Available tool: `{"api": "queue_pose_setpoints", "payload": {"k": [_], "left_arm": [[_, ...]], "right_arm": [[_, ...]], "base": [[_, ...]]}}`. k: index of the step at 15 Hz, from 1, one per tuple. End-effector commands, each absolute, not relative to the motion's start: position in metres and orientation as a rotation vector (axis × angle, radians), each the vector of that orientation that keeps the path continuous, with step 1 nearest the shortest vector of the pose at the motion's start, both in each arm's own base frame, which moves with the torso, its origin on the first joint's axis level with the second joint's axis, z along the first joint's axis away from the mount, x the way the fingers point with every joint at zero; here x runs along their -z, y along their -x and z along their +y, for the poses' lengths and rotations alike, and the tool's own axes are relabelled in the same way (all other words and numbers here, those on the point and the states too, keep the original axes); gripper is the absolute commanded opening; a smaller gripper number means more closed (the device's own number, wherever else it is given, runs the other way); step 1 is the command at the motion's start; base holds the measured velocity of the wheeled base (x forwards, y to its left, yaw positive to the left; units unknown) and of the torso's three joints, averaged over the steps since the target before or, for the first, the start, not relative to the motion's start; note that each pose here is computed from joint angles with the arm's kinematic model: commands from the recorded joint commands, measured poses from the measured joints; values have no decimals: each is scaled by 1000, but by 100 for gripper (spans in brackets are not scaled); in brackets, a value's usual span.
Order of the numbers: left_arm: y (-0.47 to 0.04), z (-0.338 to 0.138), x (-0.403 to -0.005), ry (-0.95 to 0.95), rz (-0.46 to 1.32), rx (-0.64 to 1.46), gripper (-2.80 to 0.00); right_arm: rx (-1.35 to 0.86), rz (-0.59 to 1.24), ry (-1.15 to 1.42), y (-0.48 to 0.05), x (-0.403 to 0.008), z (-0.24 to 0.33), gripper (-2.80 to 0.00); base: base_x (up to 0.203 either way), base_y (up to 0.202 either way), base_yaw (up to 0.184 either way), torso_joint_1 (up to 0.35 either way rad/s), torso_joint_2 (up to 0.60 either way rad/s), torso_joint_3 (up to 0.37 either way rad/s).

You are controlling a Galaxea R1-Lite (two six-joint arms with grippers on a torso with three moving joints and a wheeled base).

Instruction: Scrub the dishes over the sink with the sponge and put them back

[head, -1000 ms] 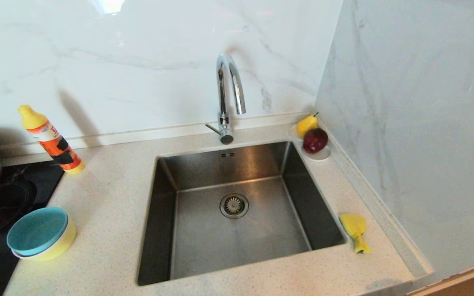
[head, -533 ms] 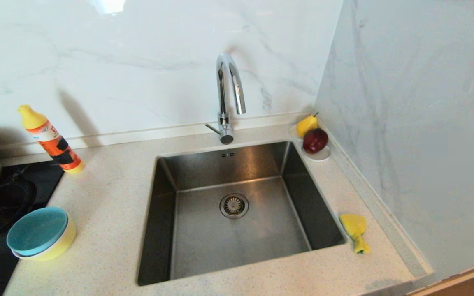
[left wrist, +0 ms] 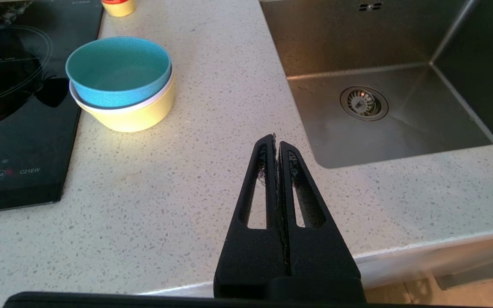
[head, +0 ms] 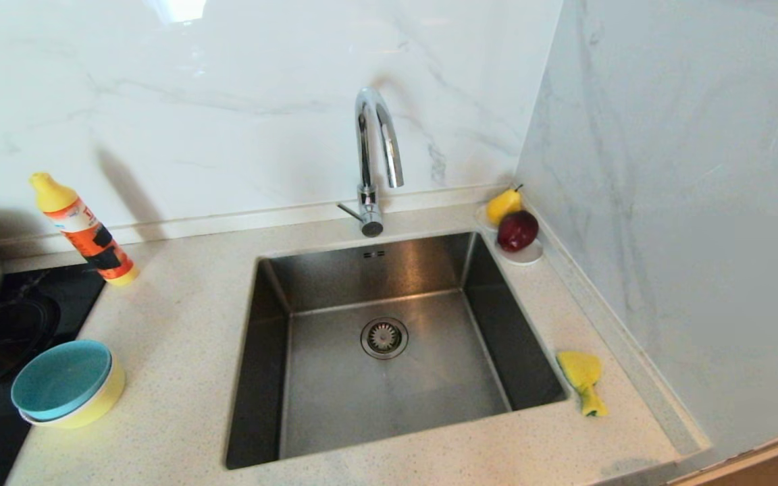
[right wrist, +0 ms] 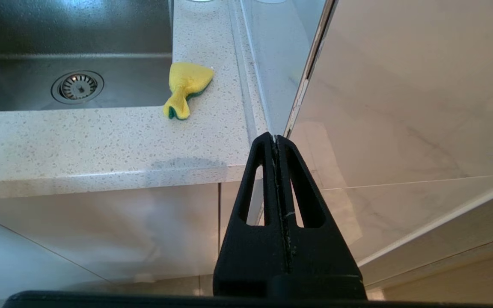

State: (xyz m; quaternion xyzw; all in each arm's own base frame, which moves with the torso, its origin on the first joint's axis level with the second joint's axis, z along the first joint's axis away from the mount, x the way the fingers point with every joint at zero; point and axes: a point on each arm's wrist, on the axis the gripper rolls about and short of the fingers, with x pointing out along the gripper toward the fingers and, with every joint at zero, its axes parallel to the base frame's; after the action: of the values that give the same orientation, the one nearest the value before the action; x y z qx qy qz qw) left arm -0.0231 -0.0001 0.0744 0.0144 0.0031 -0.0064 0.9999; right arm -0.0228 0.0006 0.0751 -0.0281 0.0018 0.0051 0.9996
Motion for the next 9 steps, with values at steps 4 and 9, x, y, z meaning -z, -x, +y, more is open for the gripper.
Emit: {"api": "queue_pose_setpoints", "payload": {"k": [4,9], "left_arm": [[23,0,-74,-29,8,12,-280],[23,0,-74,-29,9,12,-280]], "right_arm": [[-11,4,58,23,-75,1,-280],[-12,4,58,23,-75,1,-280]], "base": [[0,0,0,0,0,0],[0,0,0,0,0,0]]}}
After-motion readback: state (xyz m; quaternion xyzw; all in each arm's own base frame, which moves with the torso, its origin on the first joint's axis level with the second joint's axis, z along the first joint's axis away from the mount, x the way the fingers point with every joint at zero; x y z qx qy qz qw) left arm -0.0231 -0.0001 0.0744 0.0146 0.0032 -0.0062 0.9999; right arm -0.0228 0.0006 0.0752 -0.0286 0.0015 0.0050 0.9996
